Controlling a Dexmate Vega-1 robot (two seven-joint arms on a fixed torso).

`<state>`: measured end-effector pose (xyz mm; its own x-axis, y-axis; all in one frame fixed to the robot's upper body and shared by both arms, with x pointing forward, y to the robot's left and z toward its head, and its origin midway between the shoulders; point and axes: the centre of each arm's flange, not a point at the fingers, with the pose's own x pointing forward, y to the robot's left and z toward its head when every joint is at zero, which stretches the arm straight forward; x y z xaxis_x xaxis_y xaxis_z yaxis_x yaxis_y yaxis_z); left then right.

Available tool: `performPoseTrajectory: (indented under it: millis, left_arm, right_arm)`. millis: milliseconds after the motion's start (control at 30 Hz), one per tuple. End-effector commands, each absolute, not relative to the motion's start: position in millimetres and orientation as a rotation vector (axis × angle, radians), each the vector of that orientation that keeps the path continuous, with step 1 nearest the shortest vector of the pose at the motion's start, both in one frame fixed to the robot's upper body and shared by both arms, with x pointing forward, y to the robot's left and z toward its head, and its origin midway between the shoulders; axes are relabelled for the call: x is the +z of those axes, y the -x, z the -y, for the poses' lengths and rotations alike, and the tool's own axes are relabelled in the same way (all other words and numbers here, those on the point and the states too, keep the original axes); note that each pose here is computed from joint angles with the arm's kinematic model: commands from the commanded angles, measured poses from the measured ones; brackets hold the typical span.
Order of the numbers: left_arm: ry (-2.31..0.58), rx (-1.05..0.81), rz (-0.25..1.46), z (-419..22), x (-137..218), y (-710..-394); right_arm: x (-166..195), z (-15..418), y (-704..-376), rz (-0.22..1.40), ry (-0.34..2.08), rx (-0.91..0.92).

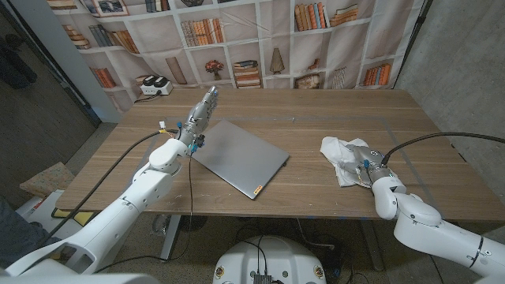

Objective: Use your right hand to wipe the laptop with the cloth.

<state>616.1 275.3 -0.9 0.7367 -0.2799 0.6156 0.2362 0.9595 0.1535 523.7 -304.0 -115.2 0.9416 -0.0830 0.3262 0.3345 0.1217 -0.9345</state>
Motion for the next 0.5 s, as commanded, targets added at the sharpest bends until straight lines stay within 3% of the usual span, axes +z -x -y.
performPoseTrajectory:
  millis: [33, 500]
  left_arm:
    - [-0.06, -0.279, 0.69, -282.1, -0.2, -617.8]
    - [-0.061, -0.27, 0.699, -287.4, 2.8, -615.3]
  right_arm:
    - [-113.1, 297.7, -527.7, 0.228, 1.451, -0.354]
    - [-106.0, 298.1, -526.6, 0.342, 1.408, -0.416]
